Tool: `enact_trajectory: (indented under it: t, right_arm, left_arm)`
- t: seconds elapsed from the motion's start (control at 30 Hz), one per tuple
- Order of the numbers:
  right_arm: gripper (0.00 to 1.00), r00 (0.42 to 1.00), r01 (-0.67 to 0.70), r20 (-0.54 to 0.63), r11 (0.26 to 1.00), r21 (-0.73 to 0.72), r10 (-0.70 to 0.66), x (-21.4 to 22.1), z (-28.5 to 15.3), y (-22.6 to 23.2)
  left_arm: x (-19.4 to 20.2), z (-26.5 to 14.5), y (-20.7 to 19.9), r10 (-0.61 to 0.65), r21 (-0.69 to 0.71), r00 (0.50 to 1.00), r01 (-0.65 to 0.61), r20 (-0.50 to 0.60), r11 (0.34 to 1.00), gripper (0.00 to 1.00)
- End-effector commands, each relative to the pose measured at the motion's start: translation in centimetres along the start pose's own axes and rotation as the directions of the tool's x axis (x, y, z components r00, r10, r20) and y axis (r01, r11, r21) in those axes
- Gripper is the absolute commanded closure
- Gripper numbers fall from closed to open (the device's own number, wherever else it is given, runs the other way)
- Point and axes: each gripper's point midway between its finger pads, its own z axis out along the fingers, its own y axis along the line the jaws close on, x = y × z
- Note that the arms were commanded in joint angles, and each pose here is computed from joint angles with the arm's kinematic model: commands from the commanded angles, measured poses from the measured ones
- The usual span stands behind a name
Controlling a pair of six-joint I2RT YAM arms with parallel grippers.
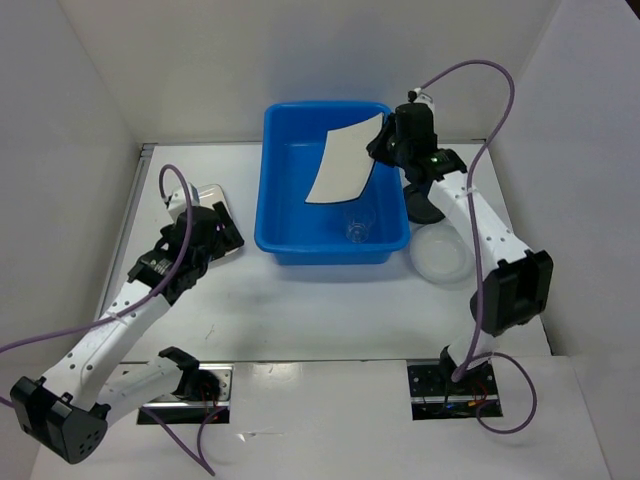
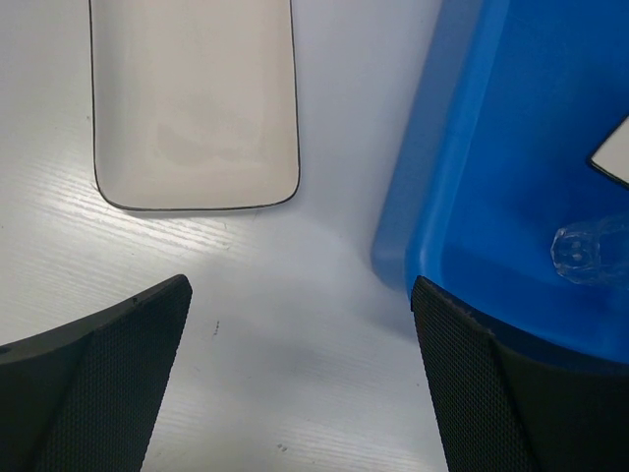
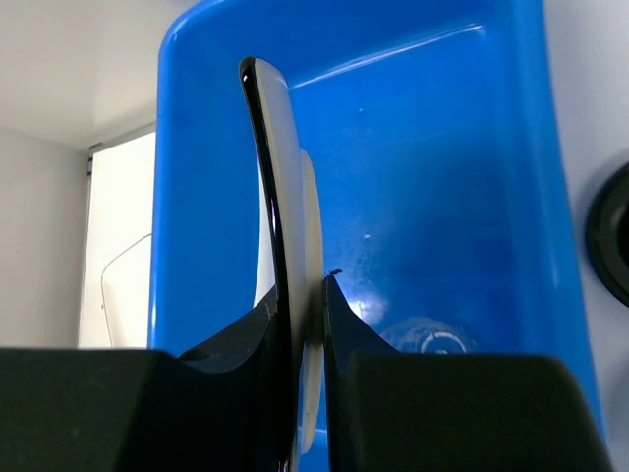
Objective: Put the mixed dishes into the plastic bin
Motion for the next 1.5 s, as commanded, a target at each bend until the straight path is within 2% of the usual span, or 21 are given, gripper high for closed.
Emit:
enact_trajectory:
  t: [0.0, 0.2, 0.37, 0.53, 0.7, 0.73, 0.8, 0.83, 0.87, 1.07, 1.47]
  right_arm:
    - [1.00, 0.986, -0.049, 0.140, 0.954, -0.295, 0.094, -6.6, -0.8, 7.7]
    - [1.00, 0.996, -0.048, 0.050, 0.942, -0.331, 0.068, -4.3, 4.0, 8.6]
    - [1.00, 0.996, -0.049, 0.052, 0.942, -0.333, 0.070, -4.8, 6.5, 8.9]
    - [1.00, 0.999, -0.034, 0.025, 0.951, -0.307, 0.044, -4.7, 9.2, 9.1]
    - [1.00, 0.999, -0.027, -0.041, 0.967, -0.255, 0.018, -2.1, 13.7, 7.7]
    - [1.00, 1.000, -0.024, -0.017, 0.962, -0.272, 0.020, -3.3, 13.5, 8.6]
    - [1.00, 0.997, -0.031, -0.074, 0.973, -0.231, 0.015, -1.2, 15.4, 7.3]
    - [1.00, 0.999, -0.020, -0.037, 0.969, -0.246, 0.011, -3.0, 15.0, 7.7]
    - [1.00, 0.998, -0.023, -0.070, 0.975, -0.222, 0.008, -2.2, 15.3, 7.2]
    - [1.00, 0.997, -0.031, -0.072, 0.980, -0.197, 0.017, -2.1, 17.0, 5.6]
    - [1.00, 0.988, 0.003, -0.155, 1.000, -0.030, -0.008, 1.7, 19.4, 0.5]
  left_arm:
    - [-0.3, 0.2, -0.2, 0.016, 0.004, 1.000, -0.016, 0.022, 1.000, 0.00]
    - [0.5, 0.5, -0.1, 0.016, 0.009, 1.000, -0.016, -0.004, 1.000, 0.00]
    - [1.1, 0.6, -0.1, 0.010, 0.012, 1.000, -0.010, -0.019, 1.000, 0.00]
    - [1.3, 0.7, -0.2, 0.010, 0.021, 1.000, -0.009, -0.025, 1.000, 0.00]
    - [1.2, 0.5, -0.2, 0.005, 0.026, 1.000, -0.005, -0.019, 1.000, 0.00]
    - [1.2, 0.5, -0.2, 0.005, 0.026, 1.000, -0.005, -0.019, 1.000, 0.00]
    - [1.1, 0.5, -0.1, 0.005, 0.019, 1.000, -0.005, -0.013, 1.000, 0.00]
    - [1.1, 0.5, -0.1, 0.005, 0.019, 1.000, -0.005, -0.013, 1.000, 0.00]
    - [1.0, 0.6, 0.0, 0.005, 0.012, 1.000, -0.005, -0.007, 1.000, 0.00]
    - [1.3, 0.7, 0.2, 0.009, 0.007, 1.000, -0.009, -0.013, 1.000, 0.00]
    - [1.4, 0.6, 0.4, 0.009, 0.007, 1.000, -0.009, -0.013, 1.000, 0.00]
